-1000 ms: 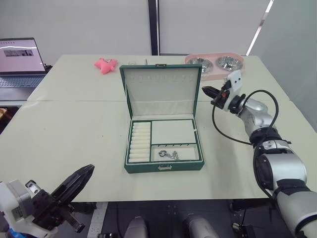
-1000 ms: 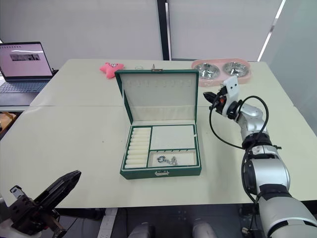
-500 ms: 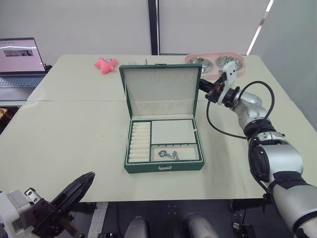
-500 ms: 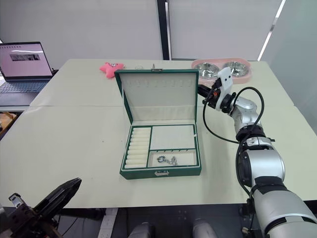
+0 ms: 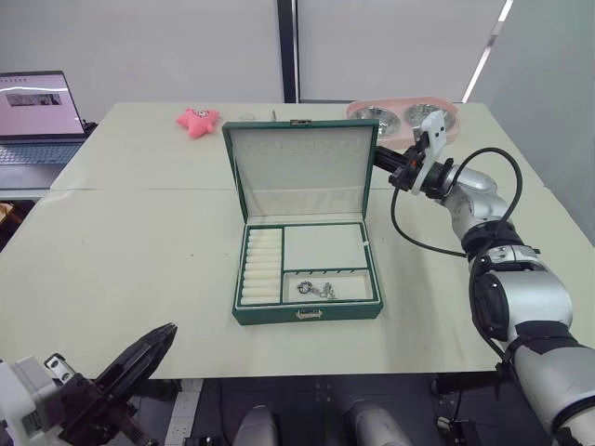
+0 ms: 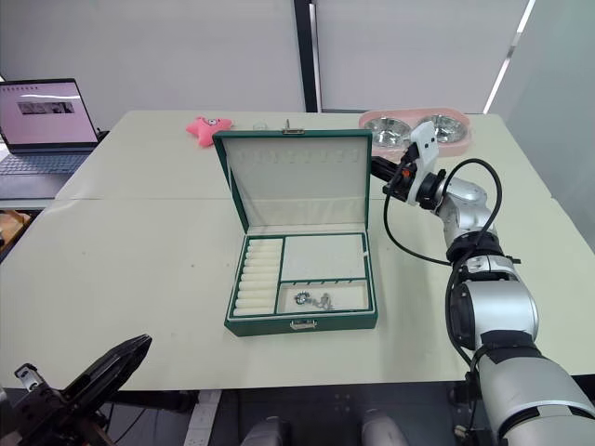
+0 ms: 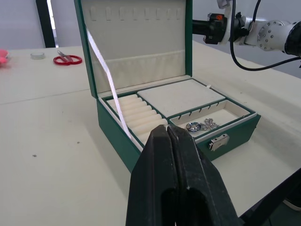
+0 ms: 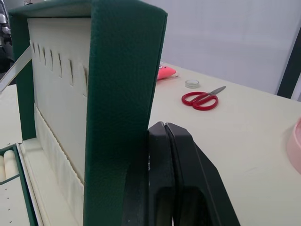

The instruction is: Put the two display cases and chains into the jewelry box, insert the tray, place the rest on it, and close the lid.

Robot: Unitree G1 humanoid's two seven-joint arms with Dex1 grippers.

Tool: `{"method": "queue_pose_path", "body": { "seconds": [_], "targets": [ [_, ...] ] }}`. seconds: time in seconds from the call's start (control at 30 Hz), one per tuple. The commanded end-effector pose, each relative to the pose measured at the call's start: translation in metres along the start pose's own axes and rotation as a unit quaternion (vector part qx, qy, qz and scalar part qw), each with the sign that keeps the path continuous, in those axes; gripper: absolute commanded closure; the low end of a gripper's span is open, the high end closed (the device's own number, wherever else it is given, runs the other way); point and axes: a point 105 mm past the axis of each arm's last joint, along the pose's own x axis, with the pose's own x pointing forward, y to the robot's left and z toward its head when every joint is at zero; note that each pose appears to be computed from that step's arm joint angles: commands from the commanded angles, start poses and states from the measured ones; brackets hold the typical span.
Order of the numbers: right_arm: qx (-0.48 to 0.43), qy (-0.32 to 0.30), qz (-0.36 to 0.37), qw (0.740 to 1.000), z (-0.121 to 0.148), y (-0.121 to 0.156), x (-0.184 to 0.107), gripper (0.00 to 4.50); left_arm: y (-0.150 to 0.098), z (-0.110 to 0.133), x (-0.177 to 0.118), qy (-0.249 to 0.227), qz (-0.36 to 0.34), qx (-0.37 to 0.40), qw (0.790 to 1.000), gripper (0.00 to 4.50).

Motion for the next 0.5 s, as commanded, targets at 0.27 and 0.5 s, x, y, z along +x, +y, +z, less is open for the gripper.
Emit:
{"method": "queue_pose_path", "body": {
  "seconds": [0.27, 0.5],
  "targets": [
    [0.015, 0.026, 0.105, 0.994, -0.002, 0.024, -0.015, 4.48, -0.001, 0.005, 0.003, -0.004, -0.005, 0.01, 1.0, 4.5],
    [0.018, 0.032, 0.102, 0.994, -0.003, 0.024, -0.018, 4.48, -0.001, 0.009, 0.007, -0.006, -0.008, 0.012, 1.0, 4.5]
  ]
}}
